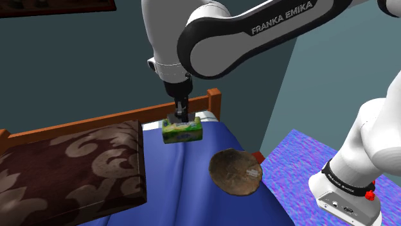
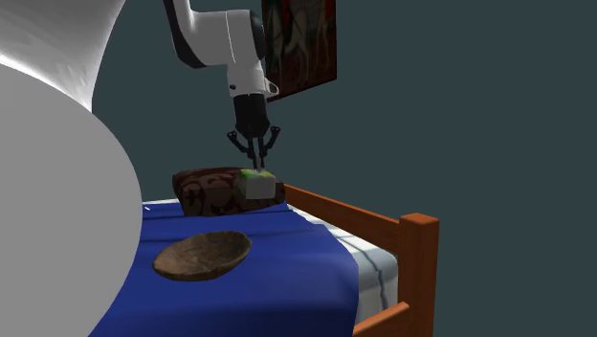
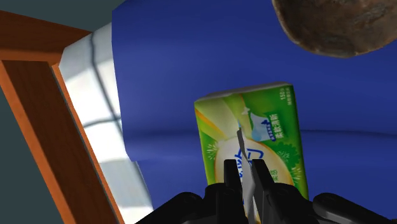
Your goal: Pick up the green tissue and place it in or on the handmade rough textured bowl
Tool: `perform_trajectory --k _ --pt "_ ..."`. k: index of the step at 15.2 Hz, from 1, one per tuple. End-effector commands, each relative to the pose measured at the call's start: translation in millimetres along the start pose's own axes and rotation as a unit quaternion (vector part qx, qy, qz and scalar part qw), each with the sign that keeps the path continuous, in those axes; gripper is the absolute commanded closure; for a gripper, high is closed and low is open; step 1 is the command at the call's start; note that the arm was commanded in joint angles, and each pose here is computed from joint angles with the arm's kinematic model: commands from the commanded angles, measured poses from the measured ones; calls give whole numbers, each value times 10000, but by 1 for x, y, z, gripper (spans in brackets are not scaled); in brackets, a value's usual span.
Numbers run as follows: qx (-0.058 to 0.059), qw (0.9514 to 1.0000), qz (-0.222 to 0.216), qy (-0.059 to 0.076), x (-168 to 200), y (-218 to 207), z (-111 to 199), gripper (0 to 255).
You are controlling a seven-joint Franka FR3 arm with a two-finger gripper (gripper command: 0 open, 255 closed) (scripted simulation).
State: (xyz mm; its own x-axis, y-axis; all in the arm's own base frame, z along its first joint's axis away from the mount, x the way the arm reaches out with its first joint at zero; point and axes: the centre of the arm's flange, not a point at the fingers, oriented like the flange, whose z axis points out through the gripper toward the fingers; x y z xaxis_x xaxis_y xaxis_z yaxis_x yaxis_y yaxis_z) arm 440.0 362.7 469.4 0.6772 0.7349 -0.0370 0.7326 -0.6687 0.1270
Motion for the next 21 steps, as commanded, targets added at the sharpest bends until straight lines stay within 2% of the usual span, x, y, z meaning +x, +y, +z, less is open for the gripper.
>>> perform_trajectory --k 1,2,17,21 --pt "-1 10000 0 0 0 2 -11 255" --pt "-1 10000 0 0 0 2 -12 255" --pt "-1 10000 0 0 -181 -87 -52 255" --pt "-1 10000 0 0 -180 -90 -31 255"
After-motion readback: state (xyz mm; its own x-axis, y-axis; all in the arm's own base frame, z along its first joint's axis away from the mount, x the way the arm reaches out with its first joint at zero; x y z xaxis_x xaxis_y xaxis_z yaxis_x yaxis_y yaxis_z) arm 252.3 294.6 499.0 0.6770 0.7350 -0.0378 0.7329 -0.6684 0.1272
